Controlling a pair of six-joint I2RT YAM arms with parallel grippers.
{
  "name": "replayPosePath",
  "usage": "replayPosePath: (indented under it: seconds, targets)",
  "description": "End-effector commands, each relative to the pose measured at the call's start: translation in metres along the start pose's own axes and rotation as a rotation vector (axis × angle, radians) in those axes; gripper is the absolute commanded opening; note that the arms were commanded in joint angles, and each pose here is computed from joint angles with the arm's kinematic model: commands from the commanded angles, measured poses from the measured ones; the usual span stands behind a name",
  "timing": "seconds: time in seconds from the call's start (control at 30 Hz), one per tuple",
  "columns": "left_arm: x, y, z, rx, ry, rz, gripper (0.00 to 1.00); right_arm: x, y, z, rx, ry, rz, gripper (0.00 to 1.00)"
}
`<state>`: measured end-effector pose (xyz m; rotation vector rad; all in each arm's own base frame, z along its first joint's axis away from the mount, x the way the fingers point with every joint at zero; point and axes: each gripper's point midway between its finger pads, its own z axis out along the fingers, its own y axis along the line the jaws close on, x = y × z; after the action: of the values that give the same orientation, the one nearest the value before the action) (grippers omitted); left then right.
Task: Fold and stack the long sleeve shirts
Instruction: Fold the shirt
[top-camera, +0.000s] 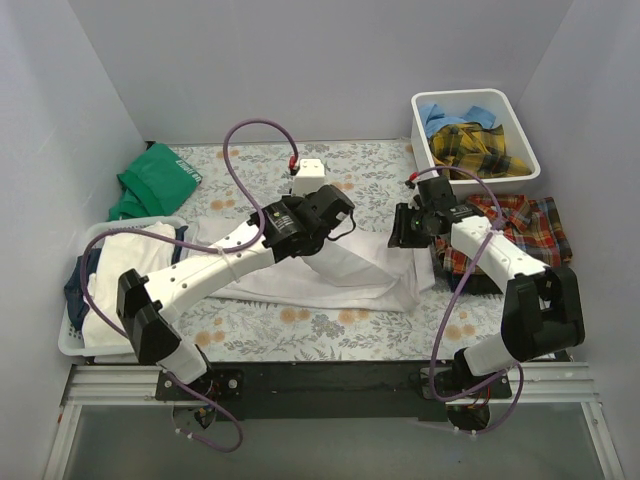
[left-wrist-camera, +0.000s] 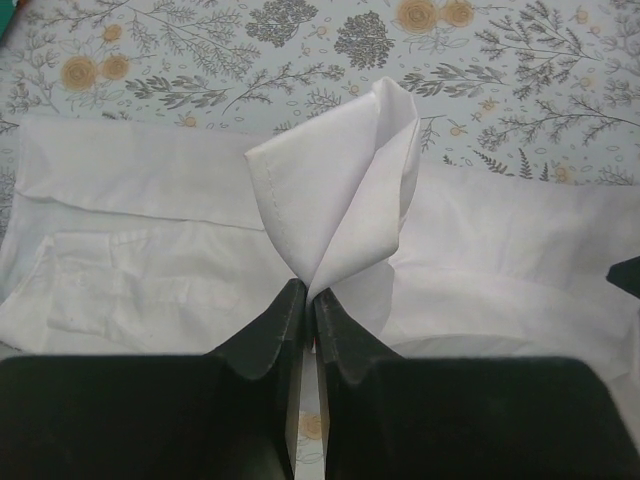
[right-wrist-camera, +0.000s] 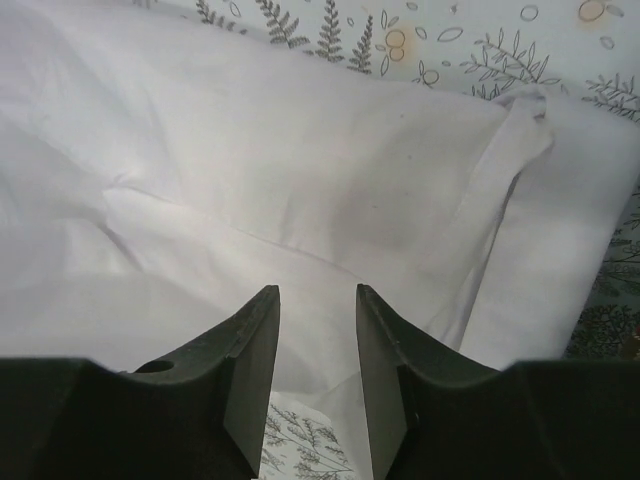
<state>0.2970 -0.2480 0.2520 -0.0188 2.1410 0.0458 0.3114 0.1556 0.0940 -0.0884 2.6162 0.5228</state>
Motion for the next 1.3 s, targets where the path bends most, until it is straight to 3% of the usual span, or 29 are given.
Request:
replayPosePath:
  seconds: [0.0,0.3,0.57,1.03,1.27]
  targets:
    - [-0.016,0.018,0.005,-0.108,-0.063,-0.060,0.08,-0.037,0.010,-0.023,-0.023,-0.163,-0.026,0.45]
    - [-0.027,0.057,0.024,-0.312,-0.080,-0.142,0.04,-0.008,0.026,-0.021,-0.137,-0.091,-0.105,0.45]
    - [-0.015,0.076,0.052,-0.363,-0.030,-0.156,0.04,0.004,0.028,-0.019,-0.134,-0.070,-0.130,0.45]
    - [0.000,0.037,0.090,-0.249,0.027,-0.108,0.08,-0.028,0.054,-0.055,-0.201,-0.259,-0.243,0.46]
    - [-0.006,0.033,0.100,-0.285,0.015,-0.107,0.08,0.002,0.069,-0.036,-0.270,-0.145,-0.313,0.46]
